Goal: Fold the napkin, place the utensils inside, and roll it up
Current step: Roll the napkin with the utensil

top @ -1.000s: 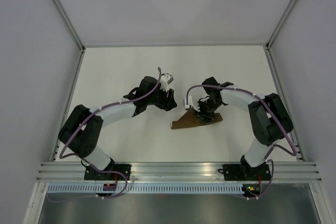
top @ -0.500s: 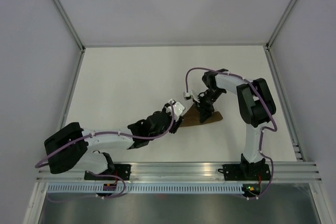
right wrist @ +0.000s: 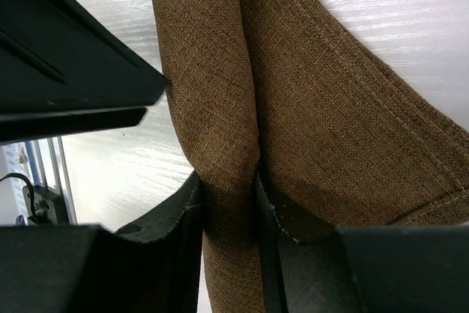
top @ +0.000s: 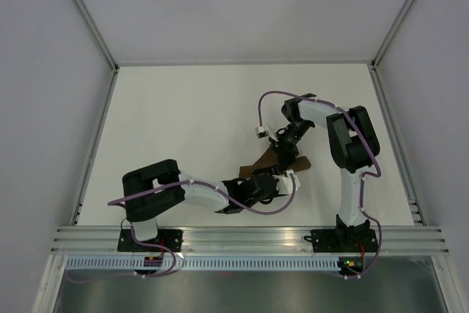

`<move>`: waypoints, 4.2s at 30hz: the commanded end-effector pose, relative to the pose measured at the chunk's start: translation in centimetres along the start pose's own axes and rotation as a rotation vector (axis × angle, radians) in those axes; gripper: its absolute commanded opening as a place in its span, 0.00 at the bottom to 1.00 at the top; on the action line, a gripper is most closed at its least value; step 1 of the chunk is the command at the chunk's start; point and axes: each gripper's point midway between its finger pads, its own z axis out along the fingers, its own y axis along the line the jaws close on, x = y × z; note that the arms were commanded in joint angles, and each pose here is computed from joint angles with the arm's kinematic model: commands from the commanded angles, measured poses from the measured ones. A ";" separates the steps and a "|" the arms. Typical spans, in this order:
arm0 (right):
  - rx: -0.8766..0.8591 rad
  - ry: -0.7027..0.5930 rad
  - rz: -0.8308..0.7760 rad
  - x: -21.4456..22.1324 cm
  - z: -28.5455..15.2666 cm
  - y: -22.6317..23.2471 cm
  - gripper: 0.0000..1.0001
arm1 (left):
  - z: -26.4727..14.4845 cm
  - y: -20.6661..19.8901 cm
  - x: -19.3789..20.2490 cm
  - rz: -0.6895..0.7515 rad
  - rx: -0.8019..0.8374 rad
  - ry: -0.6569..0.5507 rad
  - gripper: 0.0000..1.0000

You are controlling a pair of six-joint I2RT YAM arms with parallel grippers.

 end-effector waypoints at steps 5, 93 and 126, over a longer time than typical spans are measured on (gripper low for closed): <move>-0.030 0.131 0.021 4.0 2.3 -1.4 0.21 | 2.5 -0.4 -0.7 0.145 -0.002 -0.018 0.62; 0.893 -0.135 -0.395 1.2 -2.1 0.5 0.56 | 3.7 -3.0 6.1 -0.813 0.942 0.508 0.20; 0.195 -0.020 -0.117 2.4 0.0 0.9 0.26 | -1.3 15.1 -1.0 -0.807 0.174 -0.159 0.55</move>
